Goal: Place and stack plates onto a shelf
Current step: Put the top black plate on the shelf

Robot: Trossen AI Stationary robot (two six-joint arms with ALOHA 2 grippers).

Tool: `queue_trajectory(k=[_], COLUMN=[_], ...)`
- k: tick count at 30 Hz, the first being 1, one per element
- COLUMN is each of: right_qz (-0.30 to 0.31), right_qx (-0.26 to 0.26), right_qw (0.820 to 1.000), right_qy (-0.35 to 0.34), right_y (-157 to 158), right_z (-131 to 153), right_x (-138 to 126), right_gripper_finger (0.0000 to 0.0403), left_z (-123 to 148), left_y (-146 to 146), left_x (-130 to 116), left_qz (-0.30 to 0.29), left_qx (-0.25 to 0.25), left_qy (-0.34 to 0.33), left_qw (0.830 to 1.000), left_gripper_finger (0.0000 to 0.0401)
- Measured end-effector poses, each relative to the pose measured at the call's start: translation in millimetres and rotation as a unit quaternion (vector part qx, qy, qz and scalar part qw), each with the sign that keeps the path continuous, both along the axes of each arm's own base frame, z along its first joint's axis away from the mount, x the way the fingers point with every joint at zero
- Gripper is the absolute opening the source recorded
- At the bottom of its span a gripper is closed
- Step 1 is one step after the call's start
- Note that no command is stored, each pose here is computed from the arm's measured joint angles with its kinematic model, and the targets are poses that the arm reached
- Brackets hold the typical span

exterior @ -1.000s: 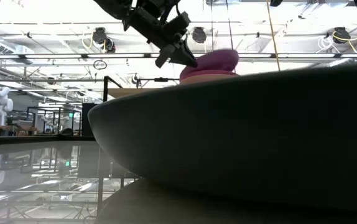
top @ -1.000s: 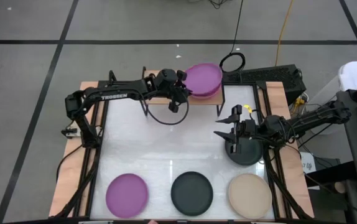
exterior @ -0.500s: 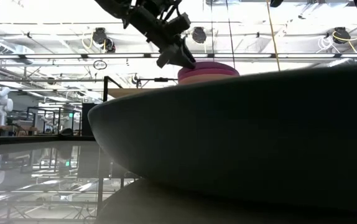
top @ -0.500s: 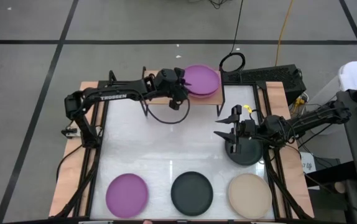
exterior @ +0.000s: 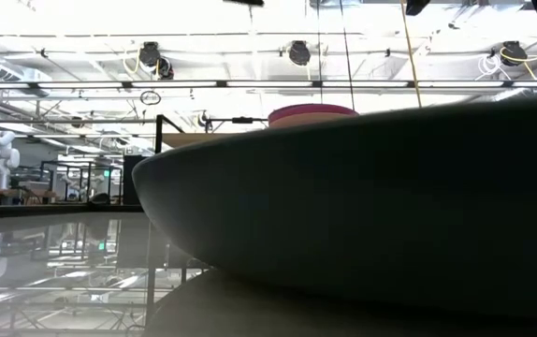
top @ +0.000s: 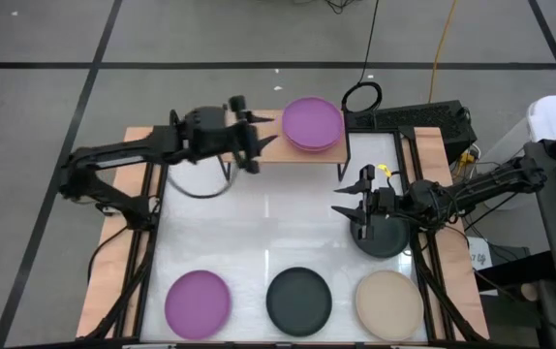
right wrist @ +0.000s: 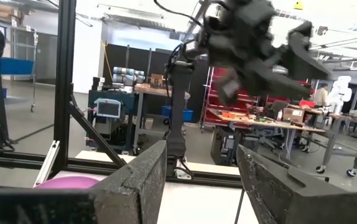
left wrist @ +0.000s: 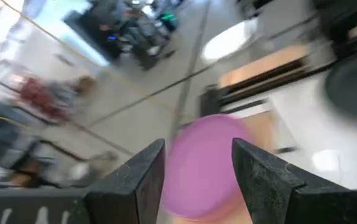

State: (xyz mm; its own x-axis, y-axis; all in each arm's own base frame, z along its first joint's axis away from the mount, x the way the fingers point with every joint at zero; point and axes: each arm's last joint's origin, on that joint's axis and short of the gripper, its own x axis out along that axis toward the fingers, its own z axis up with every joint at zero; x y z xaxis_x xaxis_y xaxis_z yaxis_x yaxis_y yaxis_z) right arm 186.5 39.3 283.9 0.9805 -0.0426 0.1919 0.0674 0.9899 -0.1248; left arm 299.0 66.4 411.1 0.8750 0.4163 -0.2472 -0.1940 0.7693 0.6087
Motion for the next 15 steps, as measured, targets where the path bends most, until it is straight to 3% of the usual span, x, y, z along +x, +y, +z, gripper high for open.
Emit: queue_trajectory(k=[4, 7, 11, 15], right_qz=[0.000, -0.001, -0.003, 0.000], right_qx=[0.000, -0.003, -0.004, 0.003], right_qw=[1.000, 1.000, 1.000, 1.000], right_qy=[0.004, 0.004, 0.004, 0.008], right_y=[0.0, -0.1, -0.3, 0.0], right_z=[-0.7, -0.7, -0.6, -1.9], right_x=[0.1, 0.1, 0.2, 1.0], right_gripper_finger=[0.0176, 0.0176, 0.0176, 0.0176], left_z=[6.6, -14.0, -71.3, -109.3], left_y=[-21.8, -45.0, -73.4, -88.1], left_x=[-31.7, -43.2, -50.4, -63.9], left_qz=[-0.060, -0.115, -0.150, -0.168], left_qx=[-0.110, -0.185, -0.196, -0.190], left_qy=[-0.045, -0.090, -0.106, -0.165], left_qw=[0.991, 0.972, 0.963, 0.953], left_gripper_finger=[0.0191, 0.0191, 0.0191, 0.0191])
